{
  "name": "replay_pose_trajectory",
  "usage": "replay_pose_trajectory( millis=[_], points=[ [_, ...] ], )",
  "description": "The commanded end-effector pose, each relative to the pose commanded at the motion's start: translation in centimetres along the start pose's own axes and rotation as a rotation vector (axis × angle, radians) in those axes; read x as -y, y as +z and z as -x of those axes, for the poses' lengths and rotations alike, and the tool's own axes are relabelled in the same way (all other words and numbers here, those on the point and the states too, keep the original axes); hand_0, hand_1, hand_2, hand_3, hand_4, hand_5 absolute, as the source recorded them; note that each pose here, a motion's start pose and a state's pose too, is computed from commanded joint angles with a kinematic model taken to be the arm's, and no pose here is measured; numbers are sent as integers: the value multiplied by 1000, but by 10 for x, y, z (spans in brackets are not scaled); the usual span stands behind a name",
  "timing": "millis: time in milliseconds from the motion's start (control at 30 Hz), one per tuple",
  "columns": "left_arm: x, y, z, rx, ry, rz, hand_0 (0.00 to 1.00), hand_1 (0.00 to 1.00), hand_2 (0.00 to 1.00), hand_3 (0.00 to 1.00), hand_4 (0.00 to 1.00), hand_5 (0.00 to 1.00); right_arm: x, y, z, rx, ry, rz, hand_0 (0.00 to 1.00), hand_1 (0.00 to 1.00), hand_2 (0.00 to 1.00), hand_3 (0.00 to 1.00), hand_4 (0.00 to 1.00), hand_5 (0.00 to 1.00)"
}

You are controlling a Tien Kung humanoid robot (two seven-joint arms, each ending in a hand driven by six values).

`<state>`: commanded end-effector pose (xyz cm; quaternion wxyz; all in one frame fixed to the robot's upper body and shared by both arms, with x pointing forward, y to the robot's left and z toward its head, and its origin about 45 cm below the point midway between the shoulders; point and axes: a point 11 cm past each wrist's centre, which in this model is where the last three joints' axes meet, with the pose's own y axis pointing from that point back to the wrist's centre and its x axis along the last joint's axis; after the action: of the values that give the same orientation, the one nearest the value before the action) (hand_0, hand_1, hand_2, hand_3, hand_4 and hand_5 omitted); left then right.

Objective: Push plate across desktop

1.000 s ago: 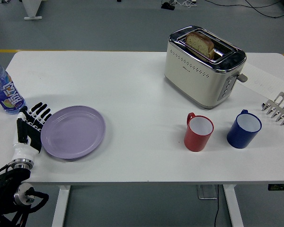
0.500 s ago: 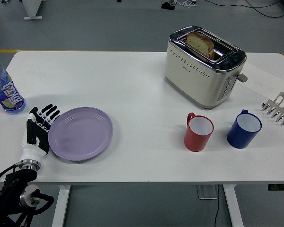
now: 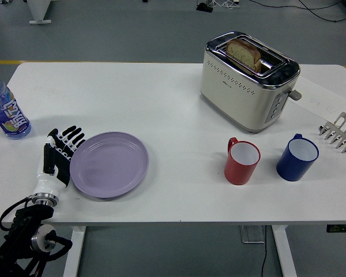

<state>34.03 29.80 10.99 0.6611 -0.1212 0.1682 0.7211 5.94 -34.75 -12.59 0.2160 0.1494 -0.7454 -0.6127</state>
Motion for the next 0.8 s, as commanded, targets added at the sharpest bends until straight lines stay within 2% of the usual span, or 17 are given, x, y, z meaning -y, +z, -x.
replay_pose_trajectory(
  millis=[267, 800],
  points=[
    [1, -7, 17, 10, -47, -23, 796, 772, 732, 628, 451, 998, -1, -2, 3, -1, -6, -4, 568, 473, 615, 618, 391, 575],
    [2, -8, 31, 12, -83, -22, 795, 772, 732, 628, 450, 998, -1, -3, 4, -3, -9, -7, 567, 473, 615, 618, 390, 574]
  ],
)
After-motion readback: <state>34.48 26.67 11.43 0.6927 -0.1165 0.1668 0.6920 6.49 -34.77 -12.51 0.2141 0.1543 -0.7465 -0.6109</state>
